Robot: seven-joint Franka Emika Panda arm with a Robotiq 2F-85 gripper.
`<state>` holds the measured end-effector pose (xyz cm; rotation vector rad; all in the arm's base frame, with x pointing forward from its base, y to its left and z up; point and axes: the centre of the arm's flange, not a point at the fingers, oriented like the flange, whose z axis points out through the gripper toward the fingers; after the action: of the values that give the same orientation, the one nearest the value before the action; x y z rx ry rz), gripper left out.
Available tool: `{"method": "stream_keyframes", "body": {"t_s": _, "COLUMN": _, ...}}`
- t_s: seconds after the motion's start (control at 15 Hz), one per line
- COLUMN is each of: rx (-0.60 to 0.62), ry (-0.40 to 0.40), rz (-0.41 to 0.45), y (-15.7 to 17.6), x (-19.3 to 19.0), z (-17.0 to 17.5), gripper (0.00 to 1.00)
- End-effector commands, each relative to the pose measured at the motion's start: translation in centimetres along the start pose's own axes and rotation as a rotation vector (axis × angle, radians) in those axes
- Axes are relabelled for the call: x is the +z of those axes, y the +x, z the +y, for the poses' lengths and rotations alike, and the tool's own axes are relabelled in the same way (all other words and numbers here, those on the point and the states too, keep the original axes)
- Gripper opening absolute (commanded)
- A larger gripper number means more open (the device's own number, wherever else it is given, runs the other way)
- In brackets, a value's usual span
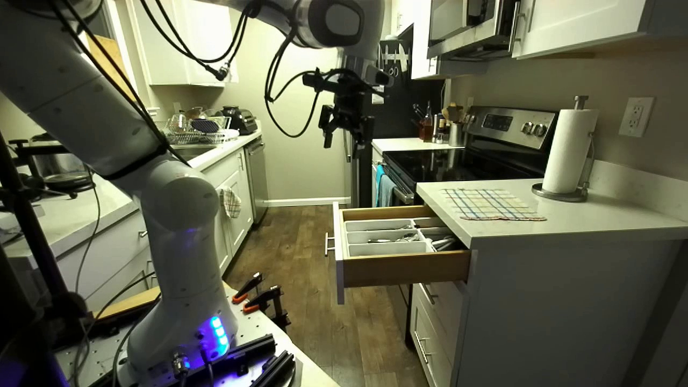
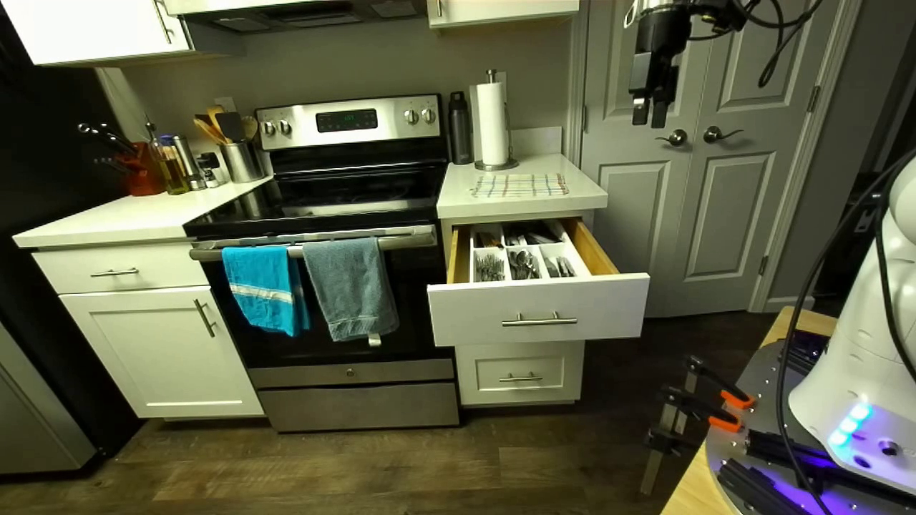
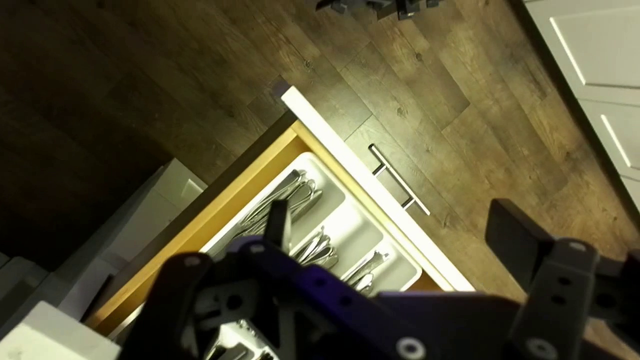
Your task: Close the first top drawer
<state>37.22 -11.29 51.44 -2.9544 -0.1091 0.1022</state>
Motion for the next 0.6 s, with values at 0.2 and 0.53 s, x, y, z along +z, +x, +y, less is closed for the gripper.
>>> {"method": "stream_keyframes", "body": {"t_s": 0.2, "rx": -0.229, "ry": -0.034, "rz": -0.238, "y": -2.6, "x": 10.5, "z": -7.9, "gripper": 1.0}}
{"method": "stream_keyframes", "body": {"t_s": 0.53, "rx": -0.233, "ry": -0.036, "rz": -0.336, "y": -3.9, "x": 17.2, "z": -7.7, "gripper": 1.0}}
